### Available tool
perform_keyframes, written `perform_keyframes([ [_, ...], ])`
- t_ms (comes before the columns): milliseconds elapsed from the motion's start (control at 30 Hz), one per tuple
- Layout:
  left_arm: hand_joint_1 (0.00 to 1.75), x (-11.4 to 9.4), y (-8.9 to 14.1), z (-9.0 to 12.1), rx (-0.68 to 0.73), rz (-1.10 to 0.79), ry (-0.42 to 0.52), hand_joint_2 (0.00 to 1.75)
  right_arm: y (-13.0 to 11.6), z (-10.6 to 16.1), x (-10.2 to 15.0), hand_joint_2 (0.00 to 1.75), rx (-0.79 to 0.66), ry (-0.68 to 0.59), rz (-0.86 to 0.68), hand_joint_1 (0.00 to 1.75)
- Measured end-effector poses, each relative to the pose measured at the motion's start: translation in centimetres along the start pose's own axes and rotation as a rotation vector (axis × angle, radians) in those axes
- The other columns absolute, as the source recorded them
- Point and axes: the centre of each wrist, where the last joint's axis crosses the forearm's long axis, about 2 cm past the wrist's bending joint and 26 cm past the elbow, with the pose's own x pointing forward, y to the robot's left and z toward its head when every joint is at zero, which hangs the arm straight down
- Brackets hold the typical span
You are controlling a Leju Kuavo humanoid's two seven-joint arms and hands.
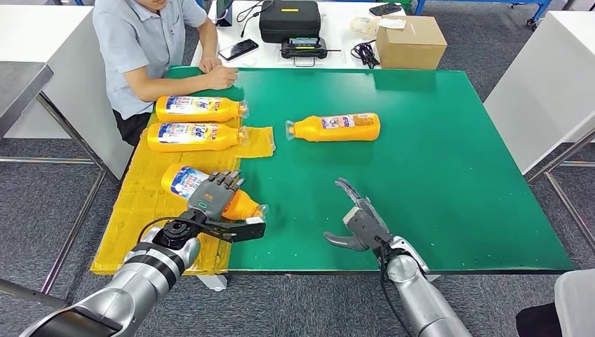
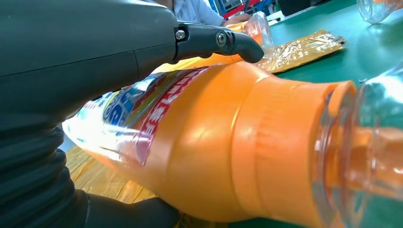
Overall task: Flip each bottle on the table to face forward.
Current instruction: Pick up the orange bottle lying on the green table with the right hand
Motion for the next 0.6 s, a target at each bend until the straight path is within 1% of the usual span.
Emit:
perform_keyframes([
  [300, 0.00, 0.2, -0.1, 0.1, 0.016, 0.021, -0.002, 1.75, 0.0, 0.2, -0.1, 1.75, -0.002, 0.004, 0.004, 0.00],
  [433, 0.00, 0.9, -0.7, 0.7, 0.088, 0.036, -0.013, 1.75, 0.0, 0.7, -0.3, 1.75, -0.017, 0.012, 0.004, 0.00],
  [600, 0.00, 2.5, -1.4, 1.8, 0.183, 0.025, -0.023, 1.75, 0.3, 1.6, -0.6, 1.75, -0.032, 0.030, 0.002, 0.00],
])
